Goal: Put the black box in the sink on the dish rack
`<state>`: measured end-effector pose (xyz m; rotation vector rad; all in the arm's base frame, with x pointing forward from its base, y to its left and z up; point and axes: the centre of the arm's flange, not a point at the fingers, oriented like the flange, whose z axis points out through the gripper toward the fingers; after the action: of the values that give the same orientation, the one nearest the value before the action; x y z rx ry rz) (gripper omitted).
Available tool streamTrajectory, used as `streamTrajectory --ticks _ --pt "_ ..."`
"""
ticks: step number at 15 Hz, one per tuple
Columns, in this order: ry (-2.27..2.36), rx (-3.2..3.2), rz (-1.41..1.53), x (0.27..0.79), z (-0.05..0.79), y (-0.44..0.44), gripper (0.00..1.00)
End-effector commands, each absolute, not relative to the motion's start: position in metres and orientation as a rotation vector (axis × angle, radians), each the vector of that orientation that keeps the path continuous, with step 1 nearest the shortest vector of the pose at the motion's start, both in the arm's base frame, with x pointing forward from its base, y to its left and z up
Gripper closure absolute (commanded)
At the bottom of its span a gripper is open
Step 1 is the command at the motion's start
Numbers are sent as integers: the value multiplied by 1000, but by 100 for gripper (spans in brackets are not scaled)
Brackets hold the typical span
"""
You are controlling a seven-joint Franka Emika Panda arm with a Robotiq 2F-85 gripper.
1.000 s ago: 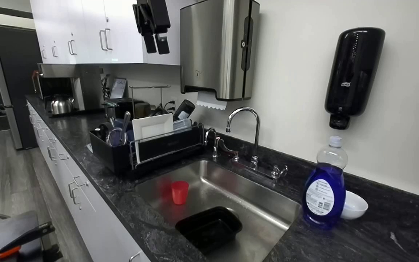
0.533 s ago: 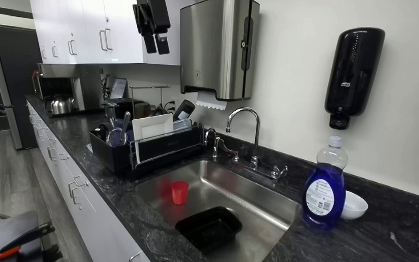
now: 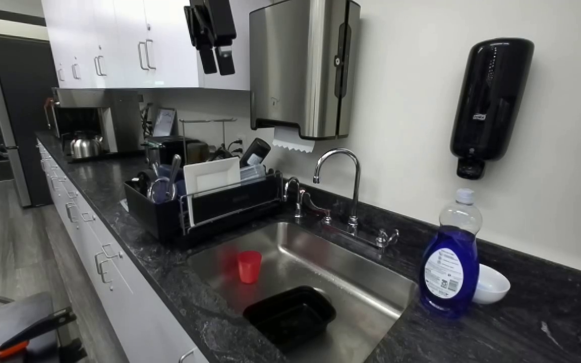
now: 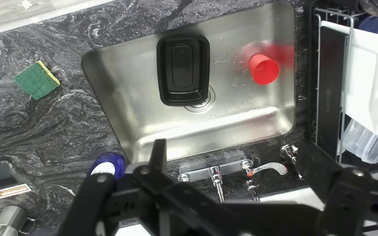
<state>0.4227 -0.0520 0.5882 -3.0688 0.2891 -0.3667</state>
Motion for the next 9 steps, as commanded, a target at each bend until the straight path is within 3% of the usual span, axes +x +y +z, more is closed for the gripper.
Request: streamTrajectory --ticks 1,9 --pt "289 -3069 -367 423 588 -52 0" --pt "284 -3053 -346 428 575 -53 0"
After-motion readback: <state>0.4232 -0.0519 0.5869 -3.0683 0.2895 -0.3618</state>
